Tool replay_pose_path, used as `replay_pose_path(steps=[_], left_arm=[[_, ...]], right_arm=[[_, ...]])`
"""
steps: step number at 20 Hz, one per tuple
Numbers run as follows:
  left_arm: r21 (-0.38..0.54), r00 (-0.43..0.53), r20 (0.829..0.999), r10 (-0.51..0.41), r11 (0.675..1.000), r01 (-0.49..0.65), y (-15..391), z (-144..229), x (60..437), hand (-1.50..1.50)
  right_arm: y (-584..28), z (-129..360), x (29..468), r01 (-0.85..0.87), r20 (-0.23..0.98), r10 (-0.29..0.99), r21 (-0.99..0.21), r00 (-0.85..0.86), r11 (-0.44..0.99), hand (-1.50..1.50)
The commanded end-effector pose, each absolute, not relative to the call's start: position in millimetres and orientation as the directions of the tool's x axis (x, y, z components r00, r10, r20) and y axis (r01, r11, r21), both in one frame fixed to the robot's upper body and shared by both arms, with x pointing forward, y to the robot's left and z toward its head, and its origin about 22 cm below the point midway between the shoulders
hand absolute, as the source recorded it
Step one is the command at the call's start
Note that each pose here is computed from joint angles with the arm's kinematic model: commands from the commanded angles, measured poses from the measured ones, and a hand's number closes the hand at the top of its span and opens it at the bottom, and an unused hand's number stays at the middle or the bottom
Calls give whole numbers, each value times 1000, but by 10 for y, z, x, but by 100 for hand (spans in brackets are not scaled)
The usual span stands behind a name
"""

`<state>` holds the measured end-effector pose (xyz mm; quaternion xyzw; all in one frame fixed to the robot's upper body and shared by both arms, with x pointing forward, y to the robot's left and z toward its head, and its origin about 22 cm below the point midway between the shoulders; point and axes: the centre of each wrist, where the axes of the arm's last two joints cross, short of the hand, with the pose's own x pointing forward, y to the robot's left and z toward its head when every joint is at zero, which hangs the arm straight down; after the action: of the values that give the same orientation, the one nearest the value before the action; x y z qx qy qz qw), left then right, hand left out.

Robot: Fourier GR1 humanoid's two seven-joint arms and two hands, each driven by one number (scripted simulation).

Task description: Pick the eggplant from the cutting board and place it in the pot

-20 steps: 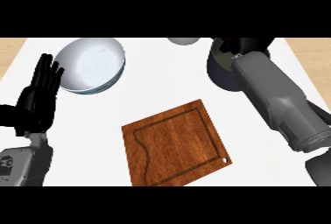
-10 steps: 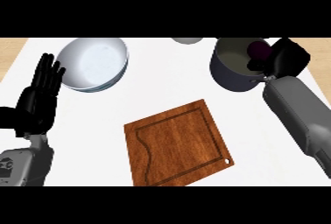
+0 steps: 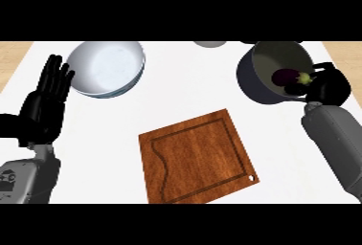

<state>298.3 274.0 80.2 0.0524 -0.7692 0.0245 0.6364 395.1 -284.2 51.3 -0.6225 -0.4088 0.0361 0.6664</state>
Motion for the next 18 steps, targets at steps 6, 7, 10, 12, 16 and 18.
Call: replay_pose_path(steps=[6,7,10,12,16,18], left_arm=[[30,-186,981,-48,995,-100,2801,852,2930,0],[11,-193,981,-25,997,-74,2652,590,2871,0],[34,-189,980,-56,993,-114,2793,723,2986,0],[25,-181,983,-43,994,-105,2670,820,3041,0],[38,-183,981,-60,992,-124,2648,711,3057,0],[35,-187,981,-56,993,-115,2746,623,3011,0]], right_arm=[[-2844,604,3906,579,627,619,-751,473,319,-150],[-2814,547,3929,625,664,605,-710,440,325,-150],[-2799,734,3880,722,774,520,-585,361,369,-150],[-2764,786,3904,763,812,476,-532,337,368,-150],[-2987,821,3671,835,885,386,-406,258,372,-150],[-3066,865,3552,858,906,371,-348,205,378,-150]])
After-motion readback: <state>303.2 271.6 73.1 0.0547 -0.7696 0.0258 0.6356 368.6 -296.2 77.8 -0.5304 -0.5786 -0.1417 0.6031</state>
